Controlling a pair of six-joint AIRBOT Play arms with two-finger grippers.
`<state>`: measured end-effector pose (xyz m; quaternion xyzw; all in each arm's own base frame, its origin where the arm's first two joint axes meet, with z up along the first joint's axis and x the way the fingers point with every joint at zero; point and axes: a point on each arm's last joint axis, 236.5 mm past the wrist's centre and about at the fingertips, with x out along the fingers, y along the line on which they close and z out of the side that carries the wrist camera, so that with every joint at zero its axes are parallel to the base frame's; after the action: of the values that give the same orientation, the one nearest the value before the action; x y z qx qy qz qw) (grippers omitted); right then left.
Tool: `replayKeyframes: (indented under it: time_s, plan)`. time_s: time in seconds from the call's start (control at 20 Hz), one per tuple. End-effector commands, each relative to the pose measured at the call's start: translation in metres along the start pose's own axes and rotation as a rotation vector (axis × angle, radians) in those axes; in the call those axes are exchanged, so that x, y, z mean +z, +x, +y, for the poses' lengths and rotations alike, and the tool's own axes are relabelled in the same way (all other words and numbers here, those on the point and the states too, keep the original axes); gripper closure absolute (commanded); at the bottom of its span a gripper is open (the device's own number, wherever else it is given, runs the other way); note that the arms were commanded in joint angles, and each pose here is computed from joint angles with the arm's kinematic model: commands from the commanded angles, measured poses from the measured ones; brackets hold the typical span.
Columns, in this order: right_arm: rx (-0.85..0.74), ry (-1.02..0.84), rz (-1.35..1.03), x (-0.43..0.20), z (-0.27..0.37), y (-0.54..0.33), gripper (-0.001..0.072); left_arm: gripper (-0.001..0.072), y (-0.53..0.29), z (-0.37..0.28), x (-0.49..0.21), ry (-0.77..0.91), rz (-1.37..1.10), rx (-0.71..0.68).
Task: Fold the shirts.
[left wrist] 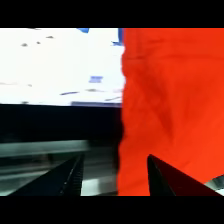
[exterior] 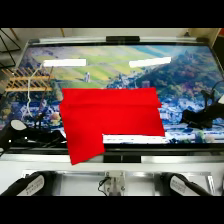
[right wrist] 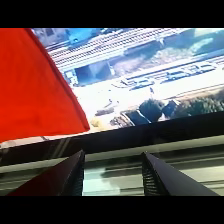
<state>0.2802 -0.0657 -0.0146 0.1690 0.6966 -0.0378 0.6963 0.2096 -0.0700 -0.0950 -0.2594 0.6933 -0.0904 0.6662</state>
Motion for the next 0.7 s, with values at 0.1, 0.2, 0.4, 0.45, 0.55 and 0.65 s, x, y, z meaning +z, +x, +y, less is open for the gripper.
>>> replayKeyframes:
  time_s: [0.1, 0.2, 0.4, 0.45, 0.55, 0.65]
  plan:
    - [0.025, 0.011, -0.033, 0.005, 0.006, 0.001, 0.0230, 0.0239, 0.014, -0.019, 0.011, -0.009, -0.088, -0.053]
    - [0.067, 0.028, -0.027, 0.002, 0.015, 0.008, 0.0197, 0.0315, 0.019, -0.020, 0.017, -0.025, -0.109, -0.041]
    - [0.182, 0.064, 0.004, -0.017, 0.034, 0.051, 0.0198, 0.0650, 0.028, -0.019, 0.015, -0.024, -0.086, -0.030]
    - [0.186, 0.069, 0.013, -0.021, 0.034, 0.059, 0.0198, 0.0671, 0.028, -0.020, 0.015, -0.023, -0.084, -0.031]
    - [0.193, 0.053, 0.052, -0.032, 0.034, 0.072, 0.0198, 0.0671, 0.027, -0.021, 0.014, -0.013, -0.080, -0.033]
    - [0.202, 0.062, 0.089, -0.037, 0.033, 0.084, 0.0198, 0.0671, 0.026, -0.022, 0.015, -0.008, -0.080, -0.034]
